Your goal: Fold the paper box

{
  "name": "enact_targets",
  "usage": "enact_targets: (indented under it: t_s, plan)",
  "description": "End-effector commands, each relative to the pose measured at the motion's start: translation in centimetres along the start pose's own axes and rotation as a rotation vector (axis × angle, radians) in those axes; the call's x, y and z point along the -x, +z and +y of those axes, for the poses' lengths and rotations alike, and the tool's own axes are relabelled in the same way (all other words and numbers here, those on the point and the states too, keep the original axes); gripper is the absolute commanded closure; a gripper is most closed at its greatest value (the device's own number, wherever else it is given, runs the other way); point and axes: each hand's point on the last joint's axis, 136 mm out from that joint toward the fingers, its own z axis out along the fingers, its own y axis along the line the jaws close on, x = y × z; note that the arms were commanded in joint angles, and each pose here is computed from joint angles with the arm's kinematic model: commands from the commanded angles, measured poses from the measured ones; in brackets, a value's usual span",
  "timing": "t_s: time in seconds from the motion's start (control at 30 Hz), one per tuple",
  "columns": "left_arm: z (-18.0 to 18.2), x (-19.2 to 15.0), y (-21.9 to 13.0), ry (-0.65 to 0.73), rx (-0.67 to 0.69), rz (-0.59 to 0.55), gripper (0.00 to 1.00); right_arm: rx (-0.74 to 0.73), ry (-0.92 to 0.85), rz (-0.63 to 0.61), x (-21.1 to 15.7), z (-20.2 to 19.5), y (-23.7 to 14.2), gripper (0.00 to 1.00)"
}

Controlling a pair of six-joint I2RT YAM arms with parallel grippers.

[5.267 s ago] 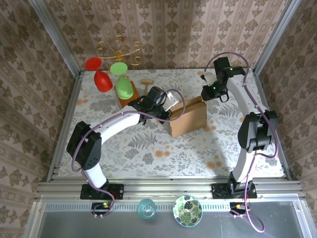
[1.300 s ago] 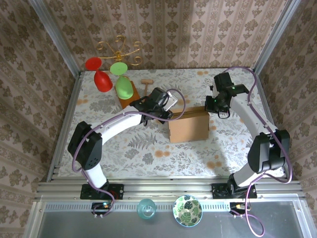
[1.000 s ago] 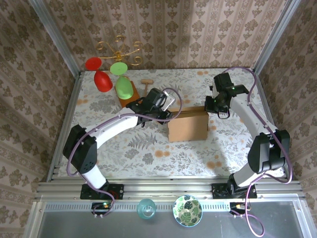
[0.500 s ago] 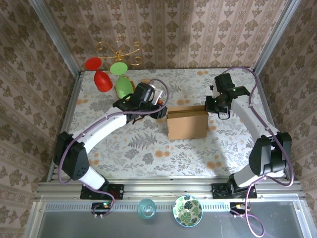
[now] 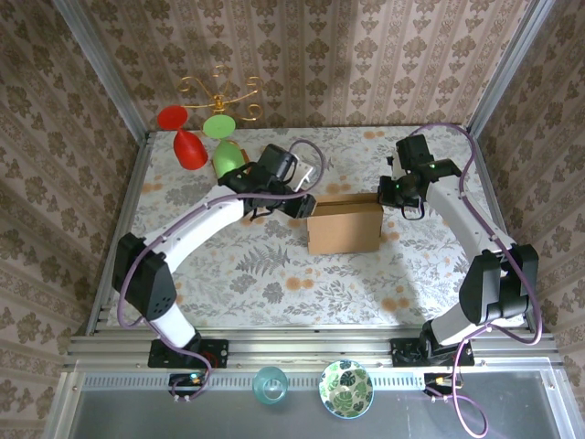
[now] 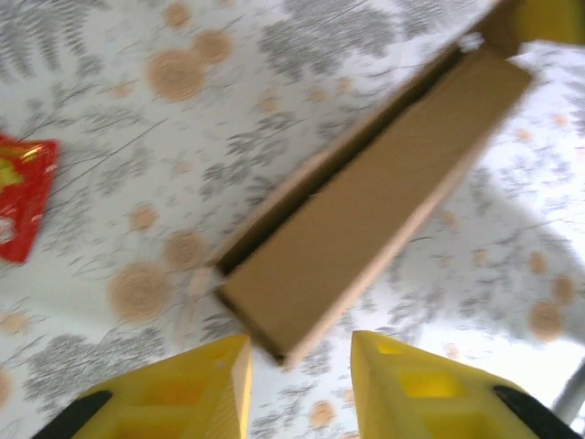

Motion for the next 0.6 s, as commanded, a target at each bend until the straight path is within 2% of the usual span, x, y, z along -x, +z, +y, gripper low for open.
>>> enact_targets:
  t_s: [0.0, 0.07, 0.17, 0.3, 0.57]
  plan:
    - [-6.0, 1.2, -2.8, 0.044, -0.205, -0.079, 0.71, 0.018, -0.015, -0.016, 0.0, 0.4, -0.5, 1.0]
    - [-8.4, -0.6, -1.9, 0.059, -0.273, -0.029, 0.75, 0.017, -0.014, -0.014, 0.0, 0.4, -0.5, 1.0]
    - [-9.8, -3.1, 0.6, 0.05, -0.284, 0.031, 0.77, 0.021, -0.014, -0.02, 0.0, 0.4, -0.6, 1.0]
    - [-9.4, -2.1, 2.8, -0.014, -0.271, -0.031, 0.77, 0.021, -0.013, -0.02, -0.1, 0.4, -0.6, 1.0]
    - [-8.8, -2.4, 6.9, -0.09, -0.234, -0.009, 0.79, 0.02, -0.014, -0.018, -0.4, 0.5, -1.1, 1.0]
